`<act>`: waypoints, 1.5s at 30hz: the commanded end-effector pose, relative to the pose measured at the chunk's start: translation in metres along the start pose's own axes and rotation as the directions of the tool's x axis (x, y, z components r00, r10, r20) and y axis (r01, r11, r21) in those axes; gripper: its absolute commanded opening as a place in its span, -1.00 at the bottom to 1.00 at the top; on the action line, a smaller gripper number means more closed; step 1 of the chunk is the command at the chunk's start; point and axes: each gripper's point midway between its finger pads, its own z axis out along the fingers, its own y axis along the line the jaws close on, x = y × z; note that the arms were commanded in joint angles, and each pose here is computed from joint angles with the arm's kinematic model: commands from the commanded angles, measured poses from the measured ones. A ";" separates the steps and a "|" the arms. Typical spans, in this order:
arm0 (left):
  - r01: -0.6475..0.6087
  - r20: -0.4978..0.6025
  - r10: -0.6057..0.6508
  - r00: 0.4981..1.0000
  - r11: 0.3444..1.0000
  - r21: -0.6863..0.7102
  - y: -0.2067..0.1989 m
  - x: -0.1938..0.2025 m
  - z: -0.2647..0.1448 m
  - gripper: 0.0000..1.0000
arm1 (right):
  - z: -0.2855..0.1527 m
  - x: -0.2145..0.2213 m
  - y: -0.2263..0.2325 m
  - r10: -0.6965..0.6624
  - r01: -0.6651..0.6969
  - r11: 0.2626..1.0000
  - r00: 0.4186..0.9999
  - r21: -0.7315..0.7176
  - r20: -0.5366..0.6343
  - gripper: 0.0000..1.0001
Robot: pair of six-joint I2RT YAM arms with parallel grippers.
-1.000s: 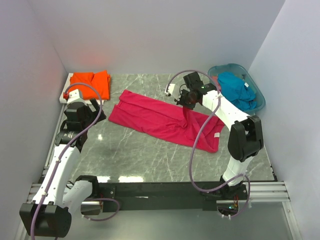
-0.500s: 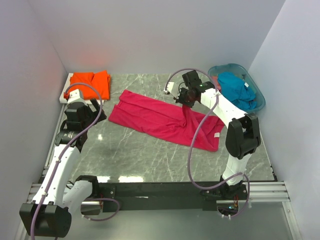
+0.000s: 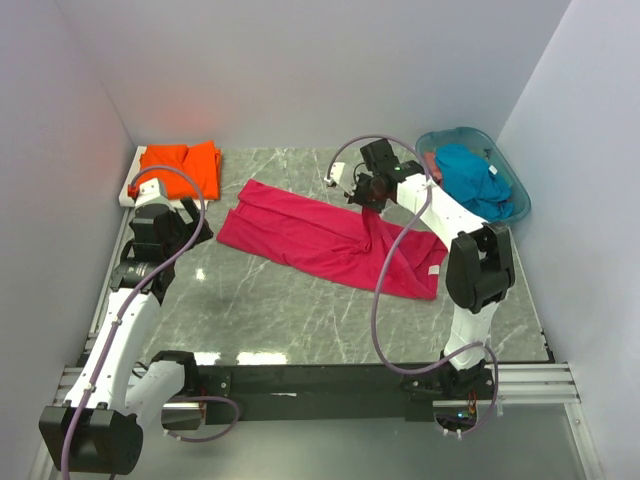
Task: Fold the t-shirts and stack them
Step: Fold the tshirt
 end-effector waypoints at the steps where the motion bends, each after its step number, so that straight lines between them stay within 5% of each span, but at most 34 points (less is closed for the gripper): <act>1: -0.019 0.013 0.018 1.000 1.000 0.018 -0.003 -0.003 0.000 0.91 | 0.000 -0.014 -0.014 -0.028 0.027 0.999 0.999 0.041 0.022 -1.00; 25: -0.019 0.011 0.019 1.000 1.000 0.020 -0.004 -0.003 0.001 0.91 | 0.029 -0.008 -0.014 -0.025 0.027 0.999 0.999 0.033 -0.037 -1.00; 28: -0.021 0.009 0.020 1.000 1.000 0.020 -0.004 -0.002 0.001 0.91 | 0.037 -0.006 -0.016 -0.011 0.012 0.999 0.999 0.031 -0.047 -0.84; 35: -0.016 0.018 0.016 1.000 1.000 0.022 -0.004 -0.004 -0.001 0.91 | 0.053 0.006 -0.059 0.201 -0.178 0.953 0.977 0.245 -0.075 -0.07; 45: -0.018 0.030 0.017 0.999 0.999 0.038 -0.006 -0.007 -0.004 0.91 | 0.011 -0.001 -0.035 0.220 -0.220 0.968 0.975 0.117 0.016 -0.01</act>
